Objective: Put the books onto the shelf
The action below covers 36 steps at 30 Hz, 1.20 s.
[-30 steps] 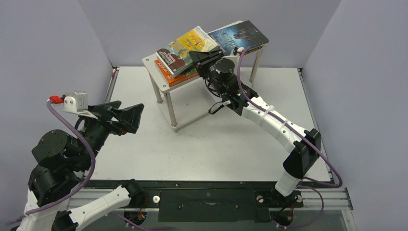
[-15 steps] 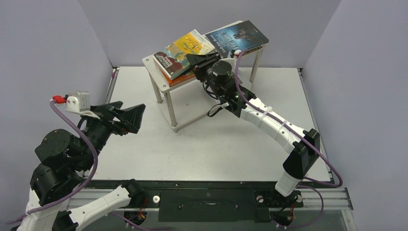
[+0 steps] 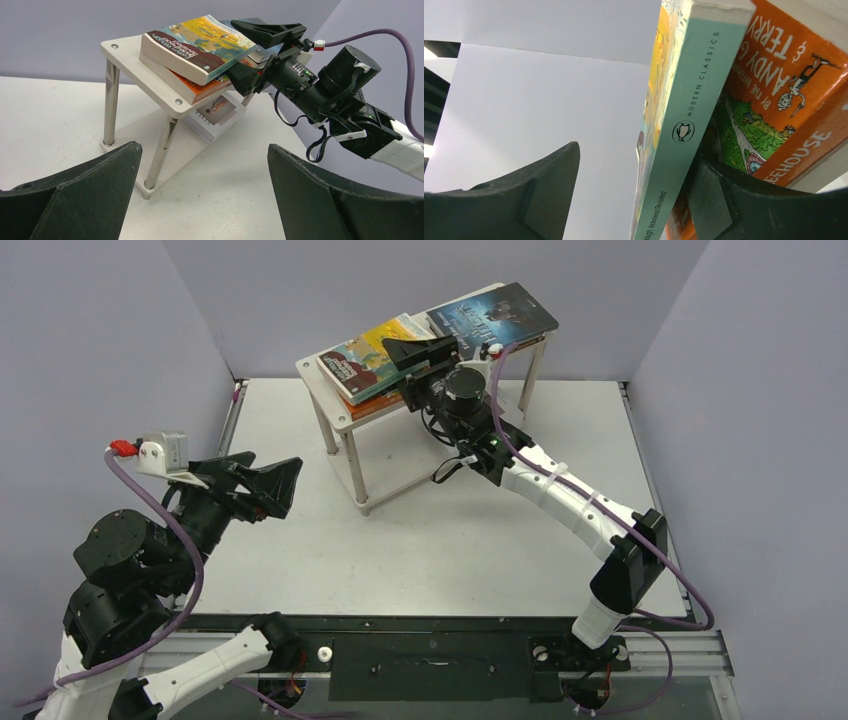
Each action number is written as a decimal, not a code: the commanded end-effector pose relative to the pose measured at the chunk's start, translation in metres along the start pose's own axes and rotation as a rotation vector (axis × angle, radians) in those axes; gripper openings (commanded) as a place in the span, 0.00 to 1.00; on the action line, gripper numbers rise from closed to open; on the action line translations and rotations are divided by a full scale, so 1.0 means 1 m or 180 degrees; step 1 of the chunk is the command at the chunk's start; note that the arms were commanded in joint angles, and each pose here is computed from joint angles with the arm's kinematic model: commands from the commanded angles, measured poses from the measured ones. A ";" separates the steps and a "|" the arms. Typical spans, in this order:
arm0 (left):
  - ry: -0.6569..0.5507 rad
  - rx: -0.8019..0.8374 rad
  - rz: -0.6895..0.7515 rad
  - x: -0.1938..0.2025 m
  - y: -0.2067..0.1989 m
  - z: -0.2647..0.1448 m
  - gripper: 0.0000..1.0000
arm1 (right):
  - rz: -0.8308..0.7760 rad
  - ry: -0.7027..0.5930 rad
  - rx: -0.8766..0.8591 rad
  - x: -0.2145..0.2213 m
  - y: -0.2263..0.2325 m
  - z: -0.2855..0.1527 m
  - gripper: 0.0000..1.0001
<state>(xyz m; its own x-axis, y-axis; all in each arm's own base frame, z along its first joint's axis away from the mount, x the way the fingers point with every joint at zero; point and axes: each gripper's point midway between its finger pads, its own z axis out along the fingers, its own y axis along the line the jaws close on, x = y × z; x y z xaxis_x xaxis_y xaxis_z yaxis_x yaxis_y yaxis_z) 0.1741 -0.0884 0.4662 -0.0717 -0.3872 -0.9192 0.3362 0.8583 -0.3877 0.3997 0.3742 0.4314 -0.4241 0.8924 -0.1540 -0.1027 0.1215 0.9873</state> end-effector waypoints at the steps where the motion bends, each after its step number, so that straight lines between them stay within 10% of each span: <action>1: -0.0145 0.0035 -0.0109 -0.012 -0.003 0.000 0.96 | 0.0110 -0.0012 -0.0298 -0.008 0.044 -0.019 0.70; 36: 0.0075 -0.0005 0.0061 0.011 -0.009 0.022 0.96 | 0.0012 0.0276 0.0015 0.001 0.026 -0.042 0.71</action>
<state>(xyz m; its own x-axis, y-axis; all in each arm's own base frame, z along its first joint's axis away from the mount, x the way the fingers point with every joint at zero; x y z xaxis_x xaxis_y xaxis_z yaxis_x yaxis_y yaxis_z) 0.1803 -0.0969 0.4626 -0.0789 -0.3799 -0.9217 0.3409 0.8585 -0.3830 0.3789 0.3700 0.4227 -0.4863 0.8582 -0.1641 -0.0290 0.1719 0.9847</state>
